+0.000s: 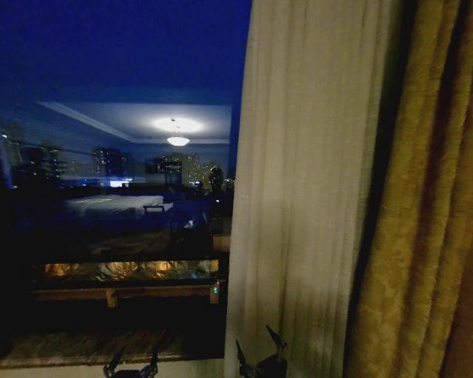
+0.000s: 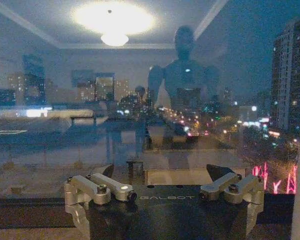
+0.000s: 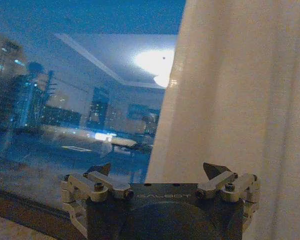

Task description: Open the curtains by pulling them apart, changing their state from closed to fully open.

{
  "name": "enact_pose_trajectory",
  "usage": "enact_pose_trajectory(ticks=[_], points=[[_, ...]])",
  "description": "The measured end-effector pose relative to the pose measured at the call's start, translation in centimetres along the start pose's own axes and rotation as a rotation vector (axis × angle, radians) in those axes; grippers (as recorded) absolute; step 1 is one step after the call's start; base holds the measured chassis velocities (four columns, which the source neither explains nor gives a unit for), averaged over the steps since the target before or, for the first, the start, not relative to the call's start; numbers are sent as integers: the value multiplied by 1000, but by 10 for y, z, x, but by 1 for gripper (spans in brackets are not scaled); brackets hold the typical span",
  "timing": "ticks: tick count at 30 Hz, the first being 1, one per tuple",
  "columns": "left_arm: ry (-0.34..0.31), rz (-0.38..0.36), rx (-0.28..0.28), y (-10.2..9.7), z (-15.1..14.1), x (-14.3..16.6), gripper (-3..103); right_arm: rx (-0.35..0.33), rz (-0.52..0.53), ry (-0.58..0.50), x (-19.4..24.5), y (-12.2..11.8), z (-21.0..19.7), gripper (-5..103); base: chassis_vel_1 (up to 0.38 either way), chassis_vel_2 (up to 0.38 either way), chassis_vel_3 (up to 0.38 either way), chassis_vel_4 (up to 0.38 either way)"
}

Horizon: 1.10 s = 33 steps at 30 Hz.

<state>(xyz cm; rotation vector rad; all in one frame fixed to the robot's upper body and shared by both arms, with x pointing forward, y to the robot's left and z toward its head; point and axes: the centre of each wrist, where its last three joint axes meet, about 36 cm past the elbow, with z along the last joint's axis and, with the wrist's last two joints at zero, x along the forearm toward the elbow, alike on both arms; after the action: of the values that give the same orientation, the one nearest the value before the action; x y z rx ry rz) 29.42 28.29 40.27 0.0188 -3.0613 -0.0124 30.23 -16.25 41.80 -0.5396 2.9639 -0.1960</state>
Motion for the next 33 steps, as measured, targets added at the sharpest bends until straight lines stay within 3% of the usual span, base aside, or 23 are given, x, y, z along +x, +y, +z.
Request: enact_pose_trajectory(ticks=[20,28,33], points=[[-2,-3,-1,1,4,-3,100,29,-3,-19,-7,-3,10,100,-11,121,6,-112],[2,-4,1,1,5,-4,100,1,90,43,-10,-3,7,100,-26,54,26,-44],[10,-4,-1,3,8,-5,100,9,183,100,-18,-20,3,100,0,0,0,0]])
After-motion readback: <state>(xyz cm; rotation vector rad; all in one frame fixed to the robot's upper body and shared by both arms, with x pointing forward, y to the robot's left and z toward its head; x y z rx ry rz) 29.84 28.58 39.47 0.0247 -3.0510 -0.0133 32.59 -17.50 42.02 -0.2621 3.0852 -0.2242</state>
